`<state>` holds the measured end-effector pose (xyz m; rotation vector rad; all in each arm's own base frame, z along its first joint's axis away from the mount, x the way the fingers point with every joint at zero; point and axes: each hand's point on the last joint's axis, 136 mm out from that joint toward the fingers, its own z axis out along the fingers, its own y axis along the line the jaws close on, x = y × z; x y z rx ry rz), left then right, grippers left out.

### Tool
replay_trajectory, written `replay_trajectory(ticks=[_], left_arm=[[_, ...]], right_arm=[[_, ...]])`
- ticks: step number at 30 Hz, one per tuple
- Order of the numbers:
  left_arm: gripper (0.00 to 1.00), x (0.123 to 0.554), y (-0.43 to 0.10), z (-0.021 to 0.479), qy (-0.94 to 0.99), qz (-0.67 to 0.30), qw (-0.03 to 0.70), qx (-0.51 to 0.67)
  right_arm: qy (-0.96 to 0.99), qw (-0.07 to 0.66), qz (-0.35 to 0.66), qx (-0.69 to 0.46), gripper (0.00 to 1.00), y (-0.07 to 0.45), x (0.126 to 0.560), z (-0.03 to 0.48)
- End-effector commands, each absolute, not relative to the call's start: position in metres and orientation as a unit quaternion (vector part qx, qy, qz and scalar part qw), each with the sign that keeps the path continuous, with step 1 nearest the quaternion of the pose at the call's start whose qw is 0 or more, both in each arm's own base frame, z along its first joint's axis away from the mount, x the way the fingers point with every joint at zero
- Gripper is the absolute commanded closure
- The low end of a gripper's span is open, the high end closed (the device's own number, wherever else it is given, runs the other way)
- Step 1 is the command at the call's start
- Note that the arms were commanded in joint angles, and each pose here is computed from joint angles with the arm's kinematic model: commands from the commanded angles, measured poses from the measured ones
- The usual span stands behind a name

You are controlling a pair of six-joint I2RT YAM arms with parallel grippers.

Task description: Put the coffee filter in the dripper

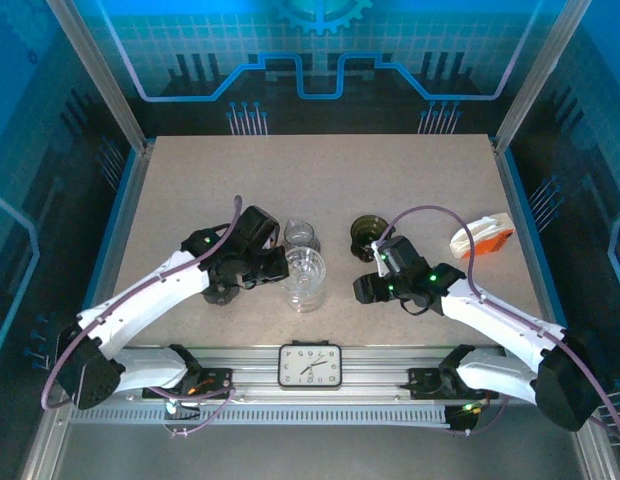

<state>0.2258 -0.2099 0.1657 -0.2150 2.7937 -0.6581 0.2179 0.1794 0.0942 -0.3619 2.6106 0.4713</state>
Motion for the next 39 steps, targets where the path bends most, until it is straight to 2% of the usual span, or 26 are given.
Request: replay_trajectory(ticks=[1, 5, 9, 11, 15, 17, 27, 31, 37, 39], left_arm=[[0.91, 0.225, -0.217, 0.173, 0.962, -0.236, 0.126, -0.058], [0.78, 0.226, -0.217, 0.175, 0.961, -0.239, 0.129, -0.059], [0.59, 0.228, -0.216, 0.182, 0.958, -0.242, 0.139, -0.059], [0.47, 0.231, -0.213, 0.191, 0.955, -0.246, 0.155, -0.060], [0.13, 0.239, -0.205, 0.216, 0.939, -0.267, 0.204, -0.069], [0.01, 0.245, -0.200, 0.227, 0.929, -0.277, 0.236, -0.072], [0.01, 0.255, -0.159, 0.248, 0.868, -0.280, 0.399, -0.094], [0.01, 0.252, -0.146, 0.240, 0.865, -0.258, 0.419, -0.095], [0.01, 0.248, -0.136, 0.225, 0.868, -0.239, 0.426, -0.093], [0.01, 0.246, -0.133, 0.220, 0.869, -0.235, 0.425, -0.095]], right_arm=[[0.951, 0.232, 0.160, -0.127, 0.31, 0.172, 0.218, 0.096], [0.951, 0.235, 0.156, -0.124, 0.28, 0.170, 0.219, 0.099], [0.950, 0.242, 0.158, -0.120, 0.25, 0.169, 0.220, 0.106], [0.949, 0.246, 0.157, -0.116, 0.24, 0.168, 0.222, 0.109], [0.949, 0.261, 0.144, -0.102, 0.23, 0.160, 0.227, 0.120], [0.948, 0.274, 0.132, -0.090, 0.23, 0.153, 0.231, 0.127], [0.939, 0.337, 0.068, 0.025, 0.23, 0.085, 0.265, 0.182], [0.932, 0.344, 0.040, 0.101, 0.25, 0.042, 0.282, 0.196], [0.917, 0.328, 0.023, 0.227, 0.31, -0.026, 0.299, 0.186], [0.909, 0.322, 0.019, 0.264, 0.36, -0.047, 0.303, 0.181]])
